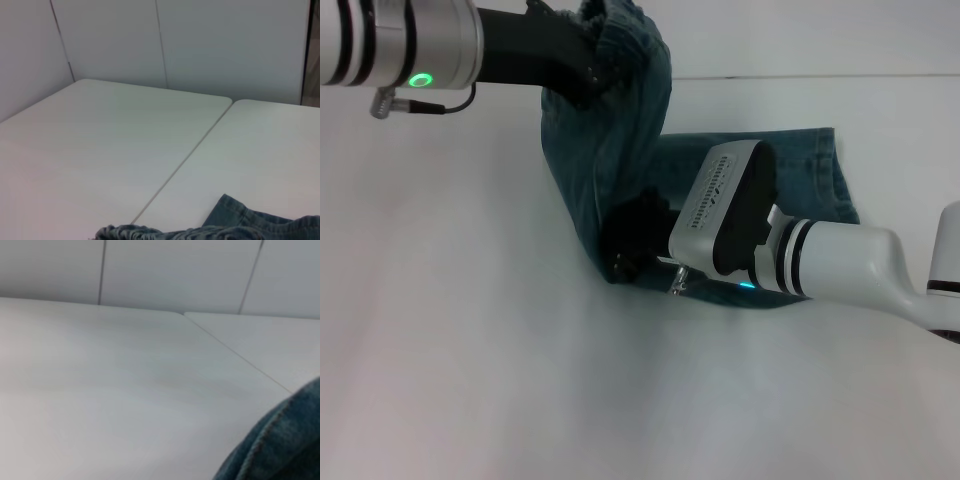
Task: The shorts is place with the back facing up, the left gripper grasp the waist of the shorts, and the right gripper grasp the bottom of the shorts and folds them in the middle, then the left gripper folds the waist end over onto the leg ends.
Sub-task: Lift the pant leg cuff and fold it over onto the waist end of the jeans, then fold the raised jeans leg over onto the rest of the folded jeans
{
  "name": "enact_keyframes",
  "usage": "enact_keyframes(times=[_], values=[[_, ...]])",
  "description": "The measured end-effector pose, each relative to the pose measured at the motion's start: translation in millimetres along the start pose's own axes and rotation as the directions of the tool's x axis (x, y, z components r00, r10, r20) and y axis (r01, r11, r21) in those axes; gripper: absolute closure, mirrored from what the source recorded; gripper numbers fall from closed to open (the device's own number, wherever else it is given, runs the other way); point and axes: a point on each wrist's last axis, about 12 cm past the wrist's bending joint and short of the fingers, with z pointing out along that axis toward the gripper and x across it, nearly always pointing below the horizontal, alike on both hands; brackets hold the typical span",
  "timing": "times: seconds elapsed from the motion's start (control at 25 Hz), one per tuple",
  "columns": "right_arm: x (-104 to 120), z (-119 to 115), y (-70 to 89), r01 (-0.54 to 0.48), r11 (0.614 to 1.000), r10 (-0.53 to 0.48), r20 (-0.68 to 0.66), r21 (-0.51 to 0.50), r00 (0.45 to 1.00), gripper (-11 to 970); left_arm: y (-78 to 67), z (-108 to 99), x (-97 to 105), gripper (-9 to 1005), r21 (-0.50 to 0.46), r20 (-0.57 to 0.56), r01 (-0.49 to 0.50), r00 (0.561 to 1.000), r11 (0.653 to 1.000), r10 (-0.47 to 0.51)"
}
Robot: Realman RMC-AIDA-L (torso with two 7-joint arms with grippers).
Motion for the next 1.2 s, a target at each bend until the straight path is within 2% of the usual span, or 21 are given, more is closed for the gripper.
enact_keyframes(times=[0.24,0.4,0.52,0.68,0.92,1.04,1.2], values=[[2,-2,2.1,0.010,1.000,-0.010,0.001,-0.014,1.000,960,-4.0,5,-2,887,0.007,-0.003,-0.016,1.000,1.000,0.016],[13,-19,-0.3,-0.026,1.000,0.026,0.059,-0.002,0.998,960,-6.5,8,-1,888,0.011,-0.007,-0.019,1.000,1.000,0.019],[31,-48,-8.0,-0.069,0.997,0.066,0.133,0.020,0.989,960,-7.6,11,1,888,0.011,-0.011,-0.018,1.000,1.000,0.018],[58,-106,-25.1,-0.112,0.992,0.099,0.198,0.054,0.975,959,-11.9,17,1,885,0.017,-0.016,-0.031,0.999,0.999,0.031],[82,-175,-26.0,-0.168,0.982,0.146,0.219,0.087,0.965,959,-27.6,31,-7,858,0.058,-0.014,-0.054,0.998,0.997,0.055],[87,-188,-20.6,-0.175,0.981,0.154,0.220,0.080,0.963,959,-39.2,41,-15,845,0.074,-0.010,-0.058,0.998,0.996,0.058],[89,-191,-16.4,-0.181,0.982,0.165,0.212,0.058,0.963,959,-60.6,63,-24,828,0.104,0.009,-0.069,0.998,0.992,0.068]])
